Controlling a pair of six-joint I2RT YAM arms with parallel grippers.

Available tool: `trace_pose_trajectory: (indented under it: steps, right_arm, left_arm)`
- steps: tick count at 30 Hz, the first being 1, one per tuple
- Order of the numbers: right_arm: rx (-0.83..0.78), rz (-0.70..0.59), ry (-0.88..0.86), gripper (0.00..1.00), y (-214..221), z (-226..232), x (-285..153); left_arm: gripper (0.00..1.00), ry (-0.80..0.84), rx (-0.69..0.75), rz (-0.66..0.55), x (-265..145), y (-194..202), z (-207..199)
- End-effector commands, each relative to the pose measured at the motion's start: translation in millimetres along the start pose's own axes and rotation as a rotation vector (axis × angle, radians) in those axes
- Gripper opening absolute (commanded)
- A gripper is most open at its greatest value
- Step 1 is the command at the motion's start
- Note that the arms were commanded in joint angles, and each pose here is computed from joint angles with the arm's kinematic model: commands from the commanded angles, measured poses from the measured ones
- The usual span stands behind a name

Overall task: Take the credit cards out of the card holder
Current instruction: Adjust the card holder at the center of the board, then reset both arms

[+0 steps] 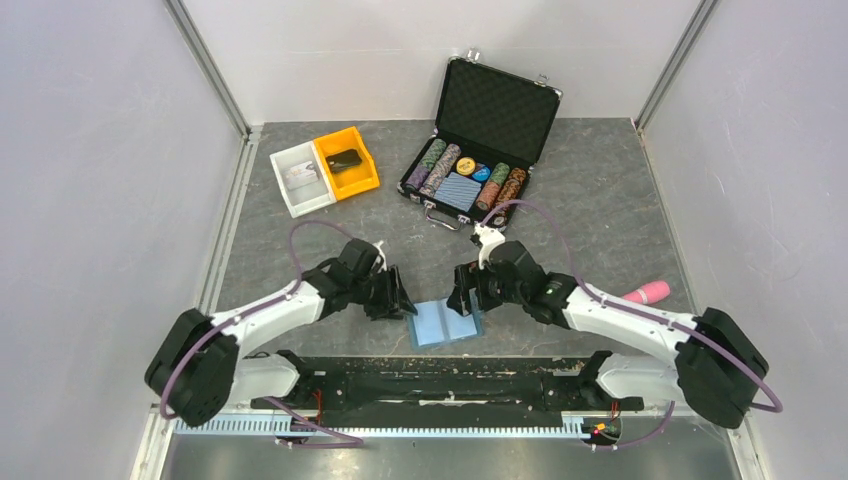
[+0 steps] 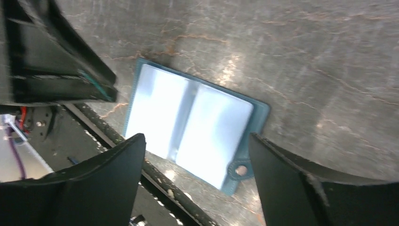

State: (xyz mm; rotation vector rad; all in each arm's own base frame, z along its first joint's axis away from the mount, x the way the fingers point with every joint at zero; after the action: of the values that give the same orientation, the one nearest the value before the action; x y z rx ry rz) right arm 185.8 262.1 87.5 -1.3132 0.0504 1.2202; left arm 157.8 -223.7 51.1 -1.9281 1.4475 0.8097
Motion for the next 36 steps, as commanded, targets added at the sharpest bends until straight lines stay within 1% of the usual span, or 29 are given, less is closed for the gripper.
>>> trace_pose_trajectory:
  steps: [1,4,6,7,9,14,17,19,23,27,36]
  right_arm:
    - [-0.085,-0.079,0.081,0.88,-33.1,-7.9,-25.2]
    - [-0.127,-0.165,0.146,0.98,-56.6,-13.6,-46.1]
    - [-0.145,-0.241,0.219,0.98,-72.7,-22.4,-65.1]
    - [-0.15,-0.276,0.258,0.98,-79.6,-27.2,-76.4]
    - [-0.15,-0.347,0.311,0.98,-94.6,-31.6,-99.1]
    - [-0.104,-0.526,0.405,0.98,-127.5,-36.7,-158.8]
    - [-0.077,-0.603,0.433,0.98,-133.3,-40.1,-182.8]
    - [-0.058,-0.634,0.429,0.98,-132.5,-40.7,-191.1]
    - [-0.025,-0.653,0.397,0.98,-126.6,-38.7,-193.8]
    - [-0.023,-0.631,0.4,0.98,-117.9,-41.9,-187.4]
    - [-0.025,-0.641,0.386,0.98,-121.7,-38.8,-187.7]
  left_arm:
    - [0.56,-0.028,0.135,-0.159,-44.6,-31.2,-29.0]
    - [0.63,-0.009,0.212,-0.294,-88.0,-50.4,-55.5]
    - [0.68,0.017,0.268,-0.393,-122.2,-60.2,-73.7]
    - [0.75,0.027,0.291,-0.435,-137.3,-62.6,-79.0]
    - [0.99,0.055,0.329,-0.515,-166.5,-66.1,-90.6]
    - [1.0,0.122,0.377,-0.677,-222.3,-66.1,-104.3]
    - [1.0,0.156,0.381,-0.743,-242.6,-64.4,-107.2]
    - [1.0,0.17,0.38,-0.773,-251.0,-62.8,-106.5]
    - [1.0,0.191,0.377,-0.802,-256.8,-59.9,-103.4]
    - [1.0,0.209,0.387,-0.821,-256.9,-58.1,-100.6]
    - [1.0,0.208,0.378,-0.818,-252.6,-56.1,-95.0]
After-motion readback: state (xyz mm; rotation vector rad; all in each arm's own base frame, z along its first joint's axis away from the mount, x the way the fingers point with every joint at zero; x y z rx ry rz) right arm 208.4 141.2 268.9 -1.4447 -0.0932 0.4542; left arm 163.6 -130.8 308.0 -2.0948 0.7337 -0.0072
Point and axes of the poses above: each gripper's point midway between its finger pads, its own x axis out along the fingers, its own z axis along the line the jaws close on, y = z × x, the point moved 1 cm from there along -x, back along the fingers, and after that the axes turned 7 degrees about -x, right-handed, at the moved point
